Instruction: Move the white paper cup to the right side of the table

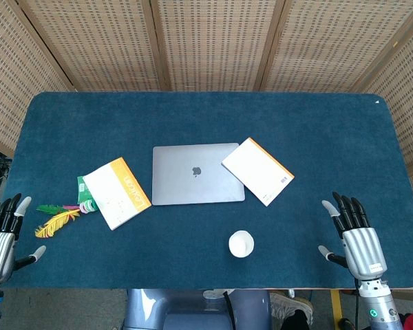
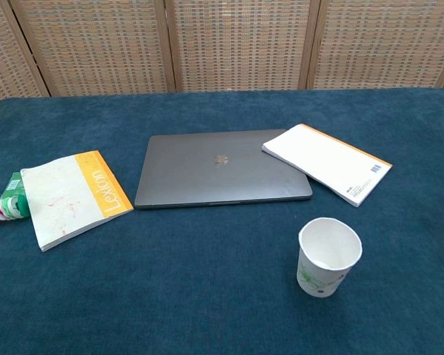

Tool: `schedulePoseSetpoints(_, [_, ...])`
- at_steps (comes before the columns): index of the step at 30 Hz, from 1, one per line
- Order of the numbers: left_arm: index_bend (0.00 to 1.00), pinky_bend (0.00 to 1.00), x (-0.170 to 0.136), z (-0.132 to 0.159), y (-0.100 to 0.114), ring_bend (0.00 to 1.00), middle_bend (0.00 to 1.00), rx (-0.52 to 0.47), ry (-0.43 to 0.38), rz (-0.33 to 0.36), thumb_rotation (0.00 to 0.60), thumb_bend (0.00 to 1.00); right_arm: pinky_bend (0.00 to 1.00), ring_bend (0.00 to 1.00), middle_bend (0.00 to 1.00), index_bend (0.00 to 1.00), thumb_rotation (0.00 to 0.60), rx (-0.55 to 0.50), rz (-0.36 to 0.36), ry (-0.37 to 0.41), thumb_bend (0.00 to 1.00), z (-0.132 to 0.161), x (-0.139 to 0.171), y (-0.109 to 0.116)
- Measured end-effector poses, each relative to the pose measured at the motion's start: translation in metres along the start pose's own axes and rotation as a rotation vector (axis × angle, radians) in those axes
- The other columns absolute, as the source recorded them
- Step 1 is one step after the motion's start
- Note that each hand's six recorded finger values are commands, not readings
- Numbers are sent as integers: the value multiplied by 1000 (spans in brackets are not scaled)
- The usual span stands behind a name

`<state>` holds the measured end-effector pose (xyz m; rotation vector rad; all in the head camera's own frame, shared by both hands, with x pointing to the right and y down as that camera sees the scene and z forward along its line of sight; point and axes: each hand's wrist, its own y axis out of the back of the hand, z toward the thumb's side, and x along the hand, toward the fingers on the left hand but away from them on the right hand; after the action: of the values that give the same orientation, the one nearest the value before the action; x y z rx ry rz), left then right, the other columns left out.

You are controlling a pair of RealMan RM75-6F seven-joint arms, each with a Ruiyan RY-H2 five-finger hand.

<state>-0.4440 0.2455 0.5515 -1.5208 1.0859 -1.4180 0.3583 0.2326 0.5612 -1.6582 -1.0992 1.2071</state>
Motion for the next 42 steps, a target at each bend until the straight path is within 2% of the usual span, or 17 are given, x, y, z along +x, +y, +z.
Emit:
schedulePoseSetpoints(21, [0,0,0,1,0,0,0,7,2,-4,600,128,0,0,0,10,600,-29,45,4,179,3,1,-5])
schedulePoseSetpoints(24, [0,0,-1,1,1,0,0,6,3,-2,600,129,0,0,0,53,600,-49,62,13,179,4,1,-7])
schedulePoseSetpoints(29, [0,0,0,1,0,0,0,4,6,-6,600,130,0,0,0,217,600,-91,120,43,205,10,2,-10])
schedulePoseSetpoints(42, [0,0,0,2,-1,0,0,3,2,-14,600,130,0,0,0,270,600,-117,249,124,243,53,-12,-20])
